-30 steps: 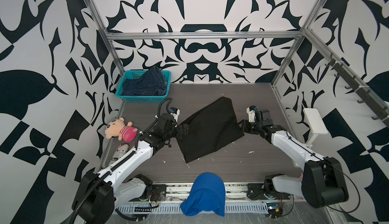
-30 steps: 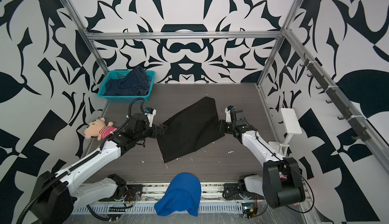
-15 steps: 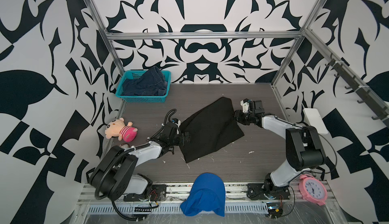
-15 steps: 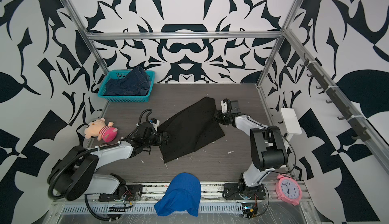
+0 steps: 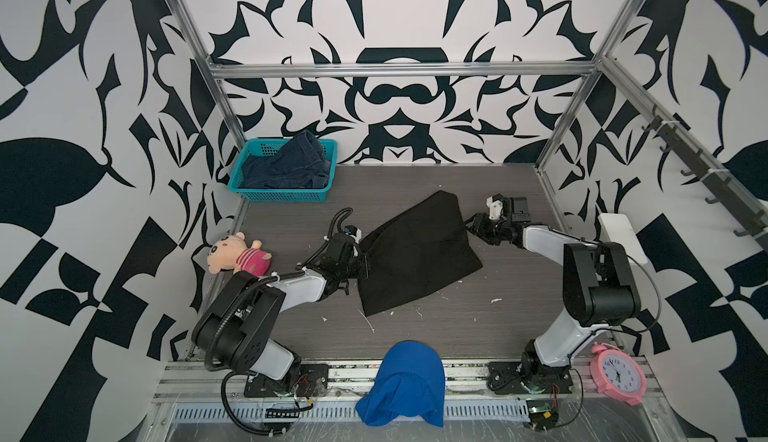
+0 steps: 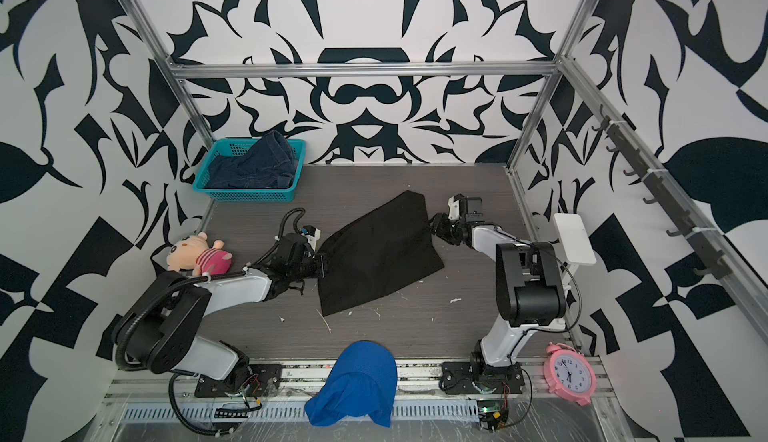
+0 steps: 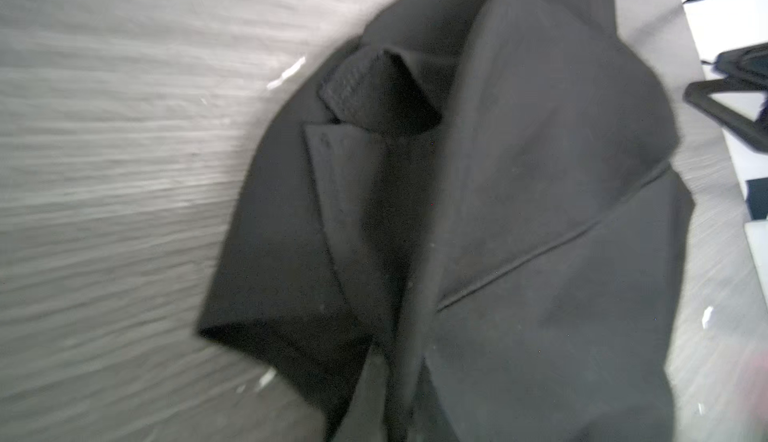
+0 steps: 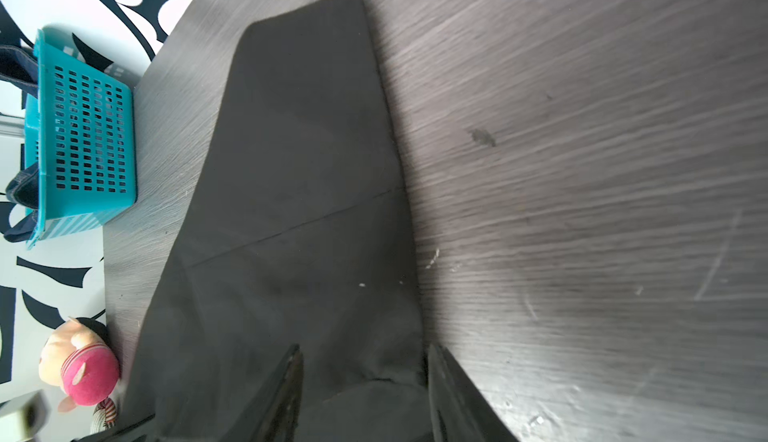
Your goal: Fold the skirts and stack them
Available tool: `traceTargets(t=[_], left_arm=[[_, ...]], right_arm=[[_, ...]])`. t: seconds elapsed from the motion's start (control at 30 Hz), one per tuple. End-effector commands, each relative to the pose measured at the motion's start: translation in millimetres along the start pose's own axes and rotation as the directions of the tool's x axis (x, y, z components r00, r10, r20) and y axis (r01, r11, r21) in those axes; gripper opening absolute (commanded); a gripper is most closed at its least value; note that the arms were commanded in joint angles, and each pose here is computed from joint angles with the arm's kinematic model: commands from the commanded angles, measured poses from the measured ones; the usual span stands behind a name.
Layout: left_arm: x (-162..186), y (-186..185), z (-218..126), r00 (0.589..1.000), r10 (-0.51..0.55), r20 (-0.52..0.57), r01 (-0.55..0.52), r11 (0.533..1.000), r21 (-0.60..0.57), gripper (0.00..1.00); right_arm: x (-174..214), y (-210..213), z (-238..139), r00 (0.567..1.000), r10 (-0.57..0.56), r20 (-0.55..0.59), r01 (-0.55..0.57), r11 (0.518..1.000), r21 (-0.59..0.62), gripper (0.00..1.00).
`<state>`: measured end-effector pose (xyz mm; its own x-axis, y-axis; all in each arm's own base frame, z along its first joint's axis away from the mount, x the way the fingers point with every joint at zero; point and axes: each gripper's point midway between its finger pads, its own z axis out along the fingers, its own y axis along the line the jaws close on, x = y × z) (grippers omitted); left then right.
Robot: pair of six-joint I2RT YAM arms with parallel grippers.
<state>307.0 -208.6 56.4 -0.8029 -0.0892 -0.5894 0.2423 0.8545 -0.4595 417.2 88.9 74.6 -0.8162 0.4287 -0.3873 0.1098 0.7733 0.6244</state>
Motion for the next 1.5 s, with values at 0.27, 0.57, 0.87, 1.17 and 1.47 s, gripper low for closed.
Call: traceTargets(t=[0.27, 0.57, 0.87, 1.17, 1.47], left_arm=[[-50.8, 16.9, -65.2, 0.991, 0.039, 0.128, -0.029, 0.996, -0.080, 0.27], [-35.4, 31.3, -64.3, 0.996, -0.030, 0.087, 0.038, 0.994, -0.103, 0.65], [26.5, 6.2, -122.9, 0.976, -0.215, -0.024, 0.214, 0.977, -0.016, 0.65], [101.8, 4.6, -112.8, 0.927, -0.337, -0.161, 0.311, 0.936, -0.167, 0.67], [109.3, 43.3, -138.6, 0.888, -0.457, -0.042, 0.409, 0.830, -0.380, 0.67]], right_arm=[[20.7, 4.5, 12.9, 0.996, 0.007, -0.093, -0.015, 0.997, -0.076, 0.57], [64.7, 32.1, 32.7, 0.973, 0.027, -0.230, -0.077, 0.974, -0.214, 0.65], [118.6, 16.0, -32.2, 0.955, -0.051, -0.291, 0.031, 0.997, -0.074, 0.66], [156.0, 15.7, -46.5, 0.913, -0.103, -0.395, 0.086, 0.995, -0.058, 0.67], [162.1, 15.6, -40.1, 0.911, -0.122, -0.394, 0.111, 0.993, -0.052, 0.67]])
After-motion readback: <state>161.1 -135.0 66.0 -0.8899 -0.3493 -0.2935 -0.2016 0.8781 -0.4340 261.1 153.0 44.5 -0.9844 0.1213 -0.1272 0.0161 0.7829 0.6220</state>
